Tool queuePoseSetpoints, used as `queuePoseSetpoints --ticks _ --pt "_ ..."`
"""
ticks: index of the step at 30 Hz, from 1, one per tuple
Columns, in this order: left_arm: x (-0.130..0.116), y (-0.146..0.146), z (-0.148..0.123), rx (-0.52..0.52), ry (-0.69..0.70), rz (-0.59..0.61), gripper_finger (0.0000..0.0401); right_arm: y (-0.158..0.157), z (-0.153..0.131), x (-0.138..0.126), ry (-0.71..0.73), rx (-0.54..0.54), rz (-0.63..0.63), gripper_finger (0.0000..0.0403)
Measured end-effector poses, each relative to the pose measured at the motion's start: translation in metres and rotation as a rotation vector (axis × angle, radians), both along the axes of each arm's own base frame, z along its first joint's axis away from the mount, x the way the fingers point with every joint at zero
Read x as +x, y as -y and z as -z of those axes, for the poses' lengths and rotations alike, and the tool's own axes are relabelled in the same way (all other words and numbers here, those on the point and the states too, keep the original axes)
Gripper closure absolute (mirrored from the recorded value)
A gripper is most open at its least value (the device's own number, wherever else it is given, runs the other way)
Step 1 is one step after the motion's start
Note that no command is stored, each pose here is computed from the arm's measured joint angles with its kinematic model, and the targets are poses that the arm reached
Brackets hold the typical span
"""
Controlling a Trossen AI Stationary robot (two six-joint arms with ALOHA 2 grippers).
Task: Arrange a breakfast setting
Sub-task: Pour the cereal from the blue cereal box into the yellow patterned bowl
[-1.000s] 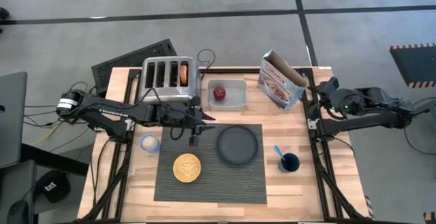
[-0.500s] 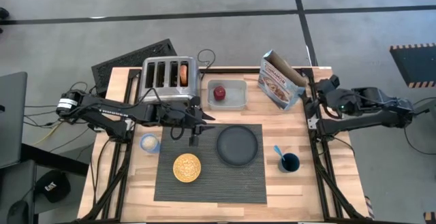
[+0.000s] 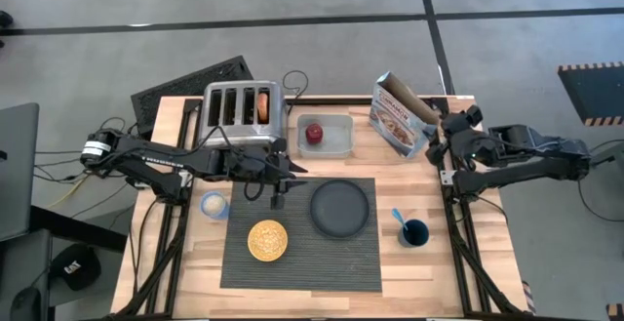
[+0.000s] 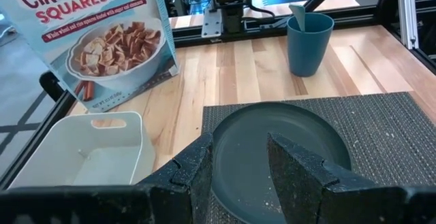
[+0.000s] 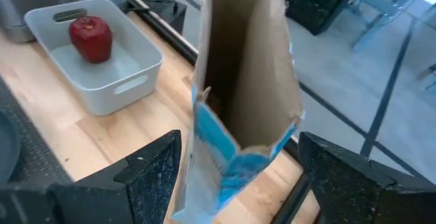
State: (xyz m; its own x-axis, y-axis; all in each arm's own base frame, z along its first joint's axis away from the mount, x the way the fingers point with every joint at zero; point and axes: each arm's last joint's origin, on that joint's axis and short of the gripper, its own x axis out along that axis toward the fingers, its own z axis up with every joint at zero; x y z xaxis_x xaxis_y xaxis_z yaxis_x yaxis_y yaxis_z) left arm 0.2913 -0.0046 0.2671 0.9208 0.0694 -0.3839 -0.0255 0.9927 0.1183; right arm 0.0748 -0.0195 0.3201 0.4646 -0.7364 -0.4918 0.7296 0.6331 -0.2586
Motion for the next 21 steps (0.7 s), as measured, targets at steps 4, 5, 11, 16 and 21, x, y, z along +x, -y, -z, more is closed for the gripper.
queuePoseSetpoints --ticks 4,5,11,16,21 --pt "0.0 0.0 0.0 0.0 0.0 0.0 0.0275 0.002 -0.001 0.002 0.007 -0.016 0.026 0.0081" --pt "0.0 0.0 0.0 0.0 0.0 0.0 0.0275 0.002 -0.001 0.002 0.002 -0.019 0.031 0.0081" --pt "0.0 0.0 0.0 0.004 0.0 0.001 0.0275 0.006 -0.003 0.005 0.007 -0.018 0.043 0.0081" --pt "0.0 0.0 0.0 0.006 0.0 0.002 0.0275 0.008 -0.001 0.012 -0.029 0.001 0.028 0.0094" --pt "0.0 0.0 0.0 0.007 0.0 0.002 0.0276 0.014 -0.001 0.028 -0.066 0.004 -0.018 0.0114"
